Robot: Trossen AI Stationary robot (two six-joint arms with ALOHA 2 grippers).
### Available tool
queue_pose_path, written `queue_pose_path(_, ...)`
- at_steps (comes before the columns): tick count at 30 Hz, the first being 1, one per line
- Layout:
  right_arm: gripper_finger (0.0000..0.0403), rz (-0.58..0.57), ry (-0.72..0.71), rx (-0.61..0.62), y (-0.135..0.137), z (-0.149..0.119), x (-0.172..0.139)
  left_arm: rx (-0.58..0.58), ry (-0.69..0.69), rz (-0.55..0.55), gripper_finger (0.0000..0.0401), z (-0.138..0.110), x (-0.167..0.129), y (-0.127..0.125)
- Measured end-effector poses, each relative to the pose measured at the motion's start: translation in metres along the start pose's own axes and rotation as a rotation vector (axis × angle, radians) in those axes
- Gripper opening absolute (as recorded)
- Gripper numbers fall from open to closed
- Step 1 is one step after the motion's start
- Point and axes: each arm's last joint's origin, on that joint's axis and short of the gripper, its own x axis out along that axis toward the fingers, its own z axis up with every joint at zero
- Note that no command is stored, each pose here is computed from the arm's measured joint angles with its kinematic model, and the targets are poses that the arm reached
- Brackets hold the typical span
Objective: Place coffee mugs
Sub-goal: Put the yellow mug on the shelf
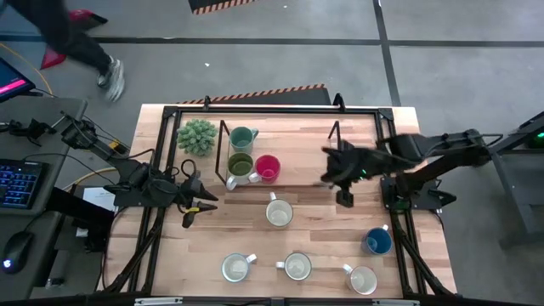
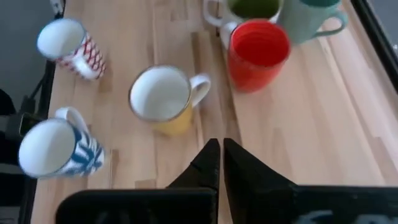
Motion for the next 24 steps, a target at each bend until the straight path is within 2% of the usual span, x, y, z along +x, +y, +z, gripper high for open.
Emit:
queue_pose_path(4, 0.0, 0.029, -0.1, 0.063, 0.002, -0.035, 0.003, -0.011, -0.025, -0.012, 0.0121, 0.003, 0.0, -0.001)
queue_pose_path(11, 0.0, 0.225, -0.36, 0.102, 0.005, -0.082, 0.014, -0.017, -0.037, -0.018, 0.0121, 0.004, 0.0, -0.002)
queue_pose_path(16, 0.0, 0.365, -0.506, 0.1, 0.01, -0.103, 0.04, -0.029, -0.043, -0.009, 0.0121, 0.004, 0.0, -0.002)
queue_pose_path(18, 0.0, 0.411, -0.542, 0.103, 0.012, -0.111, 0.054, -0.043, -0.046, -0.008, 0.0121, 0.004, 0.0, -0.002)
queue_pose_path(20, 0.0, 0.427, -0.538, 0.157, 0.013, -0.119, 0.068, -0.047, -0.061, 0.004, 0.0121, 0.005, 0.0, -0.002)
queue_pose_path(24, 0.0, 0.402, -0.483, 0.224, 0.017, -0.12, 0.086, -0.065, -0.118, 0.032, 0.0121, 0.009, -0.001, -0.002)
